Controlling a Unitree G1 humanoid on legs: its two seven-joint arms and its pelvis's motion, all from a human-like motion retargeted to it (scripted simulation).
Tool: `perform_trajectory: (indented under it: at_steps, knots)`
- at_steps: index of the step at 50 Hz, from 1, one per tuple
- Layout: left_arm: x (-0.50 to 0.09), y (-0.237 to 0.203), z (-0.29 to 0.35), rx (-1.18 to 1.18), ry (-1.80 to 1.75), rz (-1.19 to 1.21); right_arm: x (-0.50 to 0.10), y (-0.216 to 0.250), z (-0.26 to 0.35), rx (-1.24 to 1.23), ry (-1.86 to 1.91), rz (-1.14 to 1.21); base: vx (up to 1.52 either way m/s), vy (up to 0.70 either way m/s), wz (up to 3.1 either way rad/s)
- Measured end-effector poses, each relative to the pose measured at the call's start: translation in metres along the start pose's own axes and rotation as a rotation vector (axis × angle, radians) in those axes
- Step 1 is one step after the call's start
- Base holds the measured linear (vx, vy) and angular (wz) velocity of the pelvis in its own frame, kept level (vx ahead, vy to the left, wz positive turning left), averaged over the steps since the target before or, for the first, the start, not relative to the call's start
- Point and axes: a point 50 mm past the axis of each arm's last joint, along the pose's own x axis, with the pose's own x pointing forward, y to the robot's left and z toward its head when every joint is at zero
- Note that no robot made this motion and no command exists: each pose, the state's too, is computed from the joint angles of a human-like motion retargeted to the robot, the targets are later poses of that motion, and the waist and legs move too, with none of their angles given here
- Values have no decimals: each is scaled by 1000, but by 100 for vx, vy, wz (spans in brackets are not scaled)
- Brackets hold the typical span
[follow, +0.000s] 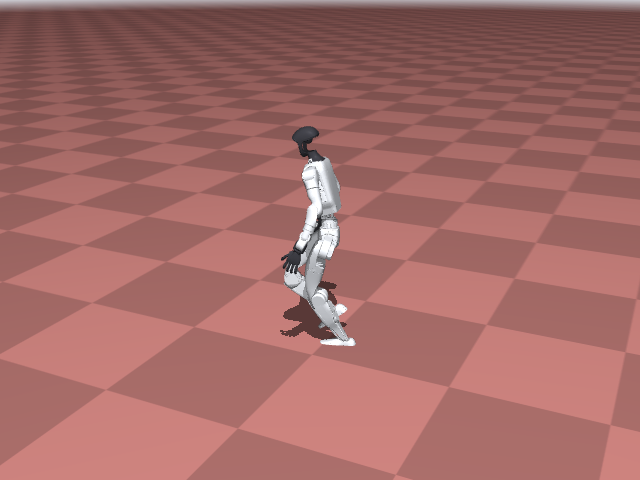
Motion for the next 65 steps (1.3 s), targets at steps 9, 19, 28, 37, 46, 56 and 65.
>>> perform_trajectory:
  at_steps: [9, 19, 28, 37, 46, 56, 65]
  knots:
    - [-3, 12, 69, -44, -341, 66, -10, 60, -36, 155, 135, 185, 38, -9, -3]
    - [3, -30, 9, 11, -75, -89, 4, -41, 36, 46, -136, -125, 47, -1, -25]
    - [-33, -35, -93, 29, 328, -179, -16, -108, 51, -39, -181, -352, 63, 1, 12]
    - [-11, 22, -25, 62, 98, 44, 5, -19, 6, -29, 28, 39, 66, -5, -11]
    - [-15, 33, 100, 37, -476, 103, -13, 49, -58, -34, 308, 369, 50, -14, -20]
    - [1, -8, -22, -15, 124, -35, -5, -66, 9, -60, 18, -53, 36, -2, -75]
    - [-65, -71, -145, -66, 579, -305, -16, -83, 45, -16, -199, -203, 10, 3, -24]
